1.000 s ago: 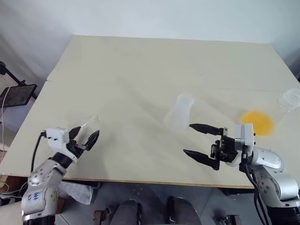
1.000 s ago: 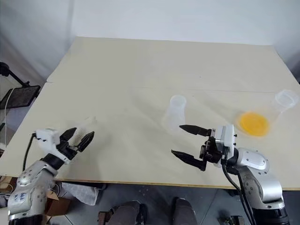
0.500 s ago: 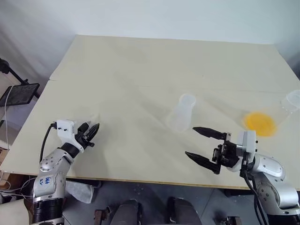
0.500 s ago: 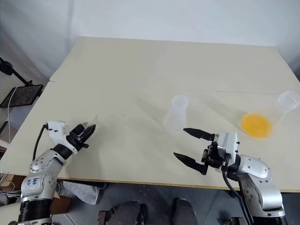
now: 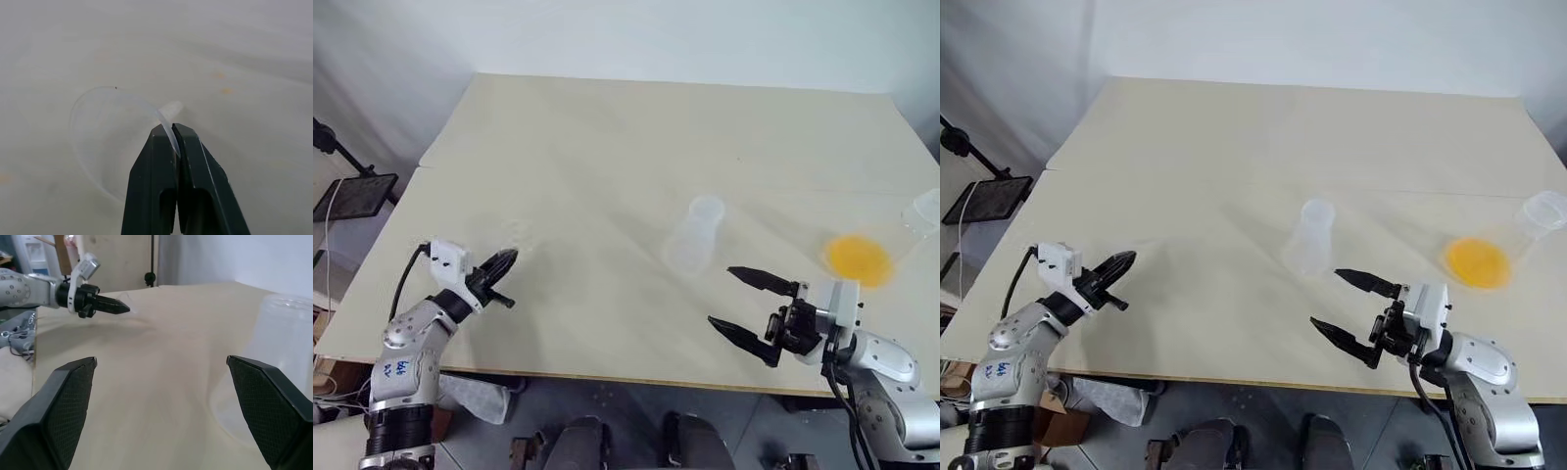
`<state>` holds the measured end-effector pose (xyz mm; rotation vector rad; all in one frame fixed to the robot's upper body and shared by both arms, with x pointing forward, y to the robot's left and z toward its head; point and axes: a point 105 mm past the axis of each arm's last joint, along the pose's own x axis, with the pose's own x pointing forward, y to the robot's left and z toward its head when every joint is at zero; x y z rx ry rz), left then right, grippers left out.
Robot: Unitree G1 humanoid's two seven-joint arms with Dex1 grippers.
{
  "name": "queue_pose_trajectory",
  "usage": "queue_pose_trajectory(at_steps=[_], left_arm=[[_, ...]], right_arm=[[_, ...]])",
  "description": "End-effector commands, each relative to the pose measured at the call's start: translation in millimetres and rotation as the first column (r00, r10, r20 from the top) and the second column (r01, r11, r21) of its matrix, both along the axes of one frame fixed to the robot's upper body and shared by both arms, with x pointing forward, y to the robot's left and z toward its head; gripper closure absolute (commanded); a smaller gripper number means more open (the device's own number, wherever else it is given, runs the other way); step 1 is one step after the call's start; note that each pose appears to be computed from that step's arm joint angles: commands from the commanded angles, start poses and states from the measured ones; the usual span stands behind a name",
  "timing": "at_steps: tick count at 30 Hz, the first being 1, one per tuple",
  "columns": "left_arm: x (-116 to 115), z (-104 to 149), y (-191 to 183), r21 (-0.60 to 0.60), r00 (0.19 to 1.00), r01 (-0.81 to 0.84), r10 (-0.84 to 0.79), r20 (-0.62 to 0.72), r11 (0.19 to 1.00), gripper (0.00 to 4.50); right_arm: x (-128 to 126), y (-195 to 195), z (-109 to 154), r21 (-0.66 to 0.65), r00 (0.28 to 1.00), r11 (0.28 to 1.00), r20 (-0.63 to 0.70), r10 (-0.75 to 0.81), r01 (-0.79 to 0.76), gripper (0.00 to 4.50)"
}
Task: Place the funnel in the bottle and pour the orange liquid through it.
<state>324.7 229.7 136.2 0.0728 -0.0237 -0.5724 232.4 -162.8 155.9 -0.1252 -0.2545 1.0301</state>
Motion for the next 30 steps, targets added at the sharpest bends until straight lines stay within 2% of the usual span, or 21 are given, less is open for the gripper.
queue_pose_trajectory(at_steps=[1,3,6,9,12,14,18,24,30], left_arm=[[-2,62,-31,0.139,0.95,0.245,-0.266,0.161,0.959,4.49],[-1,80,-48,0.218,0.901,0.36,-0.399,0.172,0.907,4.49],[8,127,-87,0.384,0.749,0.531,-0.63,0.205,0.756,4.49],[19,154,-108,0.498,0.667,0.557,-0.716,0.208,0.664,4.49],[30,171,-137,0.668,0.581,0.532,-0.798,0.159,0.52,4.49],[30,175,-163,0.706,0.513,0.561,-0.851,0.115,0.433,4.49],[35,170,-195,0.75,0.474,0.565,-0.879,0.047,0.345,4.49],[35,169,-222,0.768,0.436,0.561,-0.899,0.041,0.308,4.49],[40,163,-233,0.793,0.448,0.542,-0.894,0.009,0.28,4.49]], right_arm=[[-6,-6,12,0.002,0.997,0.999,0.063,-0.045,0.045,0.0],[-9,-9,11,0.0,0.996,0.997,0.06,-0.072,0.072,0.0],[-16,-15,7,0.002,0.991,0.992,0.05,-0.125,0.125,0.0],[-19,-16,5,0.004,0.987,0.988,0.049,-0.153,0.153,0.0],[-23,-18,5,0.012,0.98,0.981,0.054,-0.192,0.191,0.0],[-25,-18,4,0.013,0.978,0.979,0.053,-0.203,0.203,0.0],[-27,-17,4,0.016,0.975,0.976,0.055,-0.217,0.217,0.0],[-32,-15,2,0.025,0.971,0.972,0.053,-0.233,0.232,0.0],[-32,-14,4,0.04,0.964,0.966,0.064,-0.257,0.254,0.0]])
